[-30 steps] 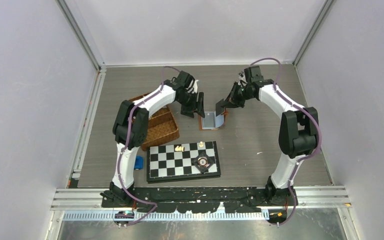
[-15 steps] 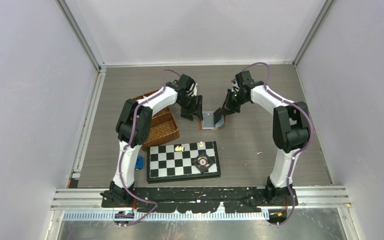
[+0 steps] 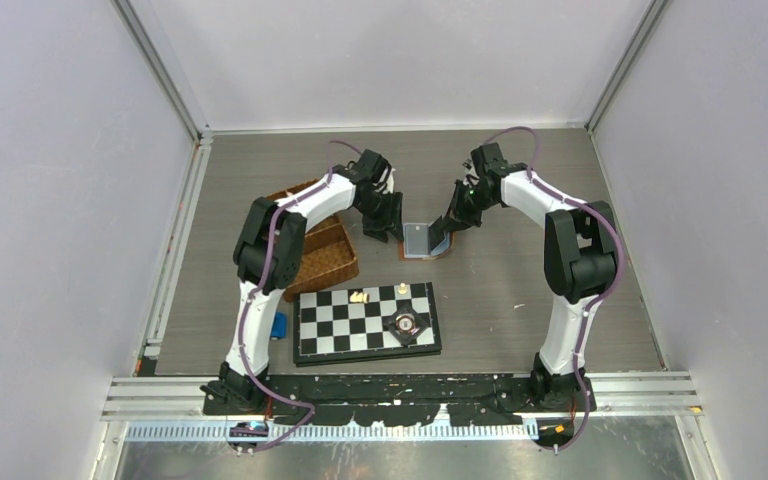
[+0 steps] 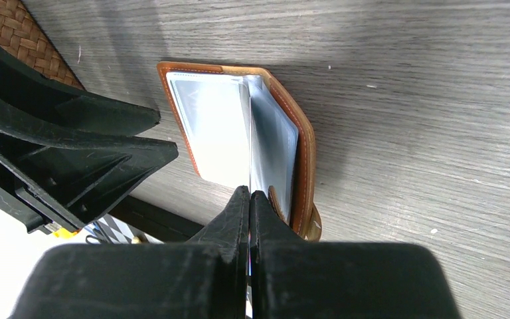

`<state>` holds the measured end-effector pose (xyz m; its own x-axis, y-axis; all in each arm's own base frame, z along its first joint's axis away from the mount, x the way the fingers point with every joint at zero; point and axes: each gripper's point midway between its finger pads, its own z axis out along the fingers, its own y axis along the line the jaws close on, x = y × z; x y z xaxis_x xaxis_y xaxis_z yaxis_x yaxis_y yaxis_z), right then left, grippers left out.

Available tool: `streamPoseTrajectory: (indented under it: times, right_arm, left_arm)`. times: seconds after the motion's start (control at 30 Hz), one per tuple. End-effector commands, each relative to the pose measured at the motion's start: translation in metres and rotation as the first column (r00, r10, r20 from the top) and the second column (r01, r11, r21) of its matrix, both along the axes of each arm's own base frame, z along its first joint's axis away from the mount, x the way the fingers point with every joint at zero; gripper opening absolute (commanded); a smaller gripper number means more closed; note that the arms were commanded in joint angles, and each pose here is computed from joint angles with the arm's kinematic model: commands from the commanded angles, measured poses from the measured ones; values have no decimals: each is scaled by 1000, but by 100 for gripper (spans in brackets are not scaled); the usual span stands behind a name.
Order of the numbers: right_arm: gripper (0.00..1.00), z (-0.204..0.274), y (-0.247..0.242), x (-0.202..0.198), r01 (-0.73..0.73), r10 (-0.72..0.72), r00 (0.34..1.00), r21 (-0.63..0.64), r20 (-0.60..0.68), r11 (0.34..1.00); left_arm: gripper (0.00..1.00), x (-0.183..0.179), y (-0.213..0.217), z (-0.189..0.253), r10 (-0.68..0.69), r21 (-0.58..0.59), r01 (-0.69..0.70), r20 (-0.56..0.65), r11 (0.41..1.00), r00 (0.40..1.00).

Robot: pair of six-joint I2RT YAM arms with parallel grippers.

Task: Put the credit cards into the card holder
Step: Insert the credit card into the card holder.

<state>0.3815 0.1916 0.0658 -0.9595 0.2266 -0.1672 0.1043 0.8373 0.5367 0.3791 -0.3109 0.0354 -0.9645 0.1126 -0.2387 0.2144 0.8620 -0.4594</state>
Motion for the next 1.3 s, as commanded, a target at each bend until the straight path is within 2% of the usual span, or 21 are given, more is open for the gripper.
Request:
streamPoseTrajectory:
  times: [0.0,0.6,0.73,0.97,1.27]
  right_arm:
    - [0,4,5,3,-27,26,999,20,29,999]
    - [1,-15,4,-5,-52,52,999,8,-10,999]
    - [0,-18,1,-9,-50,50,999,-2,-17,999]
    - [1,-20,-5,-8,-34,34,999,-45,-4,998]
    - [1,-20,-7,-8,-27,27,1000,-53,-1,998]
  left_arm:
    - [47,9,-3,-6,3,16,-3,19,1000,1000]
    - [39,18,-3,-20,4,50,-5,20,999,1000]
    - [33,17,-3,-23,4,52,-4,10,999,1000]
    - [39,14,6,-6,20,59,-23,50,998,999]
    - [41,15,4,20,124,-22,-122,109,992,986]
